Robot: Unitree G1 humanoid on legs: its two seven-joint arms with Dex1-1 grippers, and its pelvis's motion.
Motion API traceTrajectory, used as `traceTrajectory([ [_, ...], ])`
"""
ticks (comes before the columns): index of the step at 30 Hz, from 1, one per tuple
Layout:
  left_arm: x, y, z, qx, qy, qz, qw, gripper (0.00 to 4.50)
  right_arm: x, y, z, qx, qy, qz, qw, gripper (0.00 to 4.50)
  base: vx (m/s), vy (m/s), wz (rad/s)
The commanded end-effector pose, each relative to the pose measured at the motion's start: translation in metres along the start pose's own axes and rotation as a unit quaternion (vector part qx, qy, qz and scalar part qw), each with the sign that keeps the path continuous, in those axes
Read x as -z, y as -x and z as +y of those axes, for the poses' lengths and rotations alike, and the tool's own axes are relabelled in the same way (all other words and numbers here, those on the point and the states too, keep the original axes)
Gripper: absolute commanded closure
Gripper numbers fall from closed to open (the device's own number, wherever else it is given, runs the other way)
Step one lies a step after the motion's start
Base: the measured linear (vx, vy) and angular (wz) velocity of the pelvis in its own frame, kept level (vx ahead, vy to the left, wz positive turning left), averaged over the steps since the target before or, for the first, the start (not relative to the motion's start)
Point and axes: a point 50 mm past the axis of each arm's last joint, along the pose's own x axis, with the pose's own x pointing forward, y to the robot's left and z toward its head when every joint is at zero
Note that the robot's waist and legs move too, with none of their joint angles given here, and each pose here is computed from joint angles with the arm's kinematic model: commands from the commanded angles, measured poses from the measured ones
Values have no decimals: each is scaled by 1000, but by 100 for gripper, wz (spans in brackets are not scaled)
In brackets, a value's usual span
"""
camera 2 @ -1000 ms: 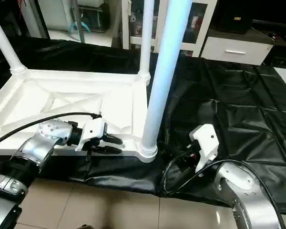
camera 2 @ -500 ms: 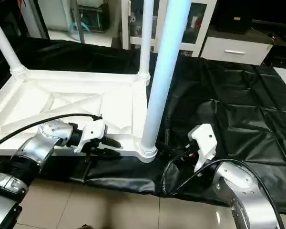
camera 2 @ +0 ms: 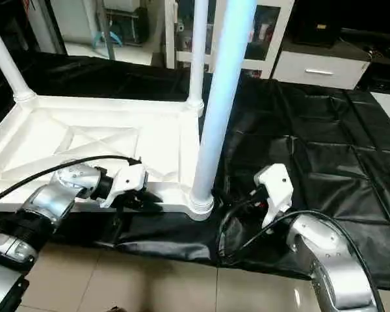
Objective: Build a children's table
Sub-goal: Rotate leg to tighten
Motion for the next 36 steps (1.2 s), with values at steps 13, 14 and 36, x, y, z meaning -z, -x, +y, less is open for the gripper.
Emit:
traceTrajectory([
  [13,2,-13,-11,-5,-2,-6,1000,447,-4,-16,3,-103,2,-5,995,82,0,0,0],
  [14,2,-13,-11,-5,-2,-6,1000,447,-4,-16,3,-103,2,-5,995,82,0,0,0],
  [36,-9,-28,-11,33,-35,-3,999,450,2,-45,-13,-239,18,56,969,43,0,0,0],
])
